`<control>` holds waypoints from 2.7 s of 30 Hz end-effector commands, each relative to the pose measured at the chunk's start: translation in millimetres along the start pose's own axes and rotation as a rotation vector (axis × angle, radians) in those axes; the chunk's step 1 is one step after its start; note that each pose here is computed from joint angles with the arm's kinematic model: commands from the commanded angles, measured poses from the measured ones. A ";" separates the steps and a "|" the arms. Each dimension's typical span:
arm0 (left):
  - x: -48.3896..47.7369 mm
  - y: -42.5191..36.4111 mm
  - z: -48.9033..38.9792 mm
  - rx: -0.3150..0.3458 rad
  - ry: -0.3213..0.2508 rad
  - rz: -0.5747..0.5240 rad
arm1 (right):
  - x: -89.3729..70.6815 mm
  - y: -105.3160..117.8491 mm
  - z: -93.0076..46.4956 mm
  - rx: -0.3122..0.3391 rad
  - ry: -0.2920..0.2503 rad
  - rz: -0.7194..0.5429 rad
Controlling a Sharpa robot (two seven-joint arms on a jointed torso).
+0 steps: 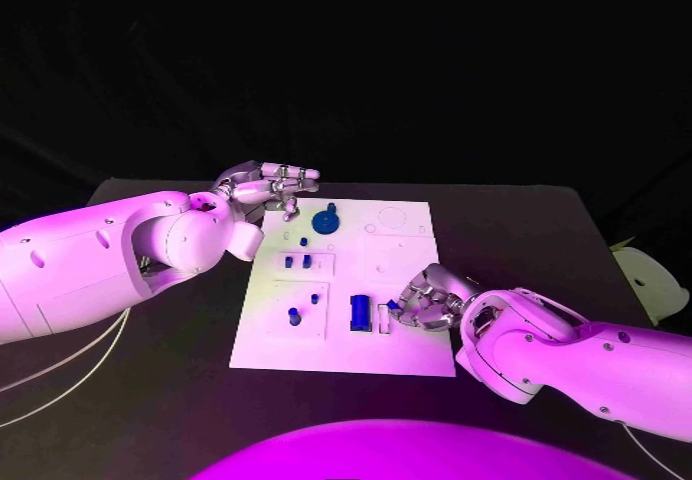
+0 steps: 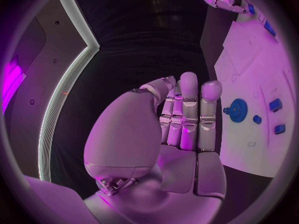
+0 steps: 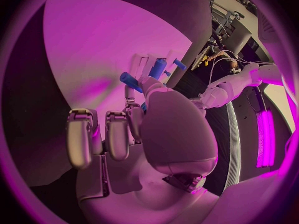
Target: Assemble the parts on the task board
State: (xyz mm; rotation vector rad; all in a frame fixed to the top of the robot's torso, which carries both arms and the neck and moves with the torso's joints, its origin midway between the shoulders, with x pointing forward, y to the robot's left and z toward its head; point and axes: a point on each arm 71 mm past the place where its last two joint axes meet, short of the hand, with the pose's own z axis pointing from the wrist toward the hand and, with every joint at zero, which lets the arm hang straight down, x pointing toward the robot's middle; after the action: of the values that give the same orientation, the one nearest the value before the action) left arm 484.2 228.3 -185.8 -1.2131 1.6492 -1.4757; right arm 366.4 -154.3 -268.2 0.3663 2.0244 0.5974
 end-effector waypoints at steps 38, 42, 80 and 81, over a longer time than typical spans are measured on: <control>4.3 -0.2 -0.1 -0.004 0.034 -0.006 | 17.2 5.8 12.9 0.030 0.114 0.059; 4.3 -0.2 -0.1 -0.004 0.034 -0.006 | 17.0 6.5 12.9 0.024 0.108 0.056; 3.4 -0.2 -0.4 -0.004 0.035 -0.005 | 12.4 2.8 5.4 -0.020 0.102 -0.012; 3.5 -0.2 -0.4 -0.004 0.035 -0.005 | 12.2 2.5 5.8 -0.019 0.100 -0.012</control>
State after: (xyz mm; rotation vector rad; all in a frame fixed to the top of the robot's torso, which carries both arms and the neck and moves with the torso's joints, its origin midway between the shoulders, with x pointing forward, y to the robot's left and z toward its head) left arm 483.1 228.0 -186.2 -1.2122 1.6670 -1.4825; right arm 365.9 -146.6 -277.9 0.3651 2.1116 0.6305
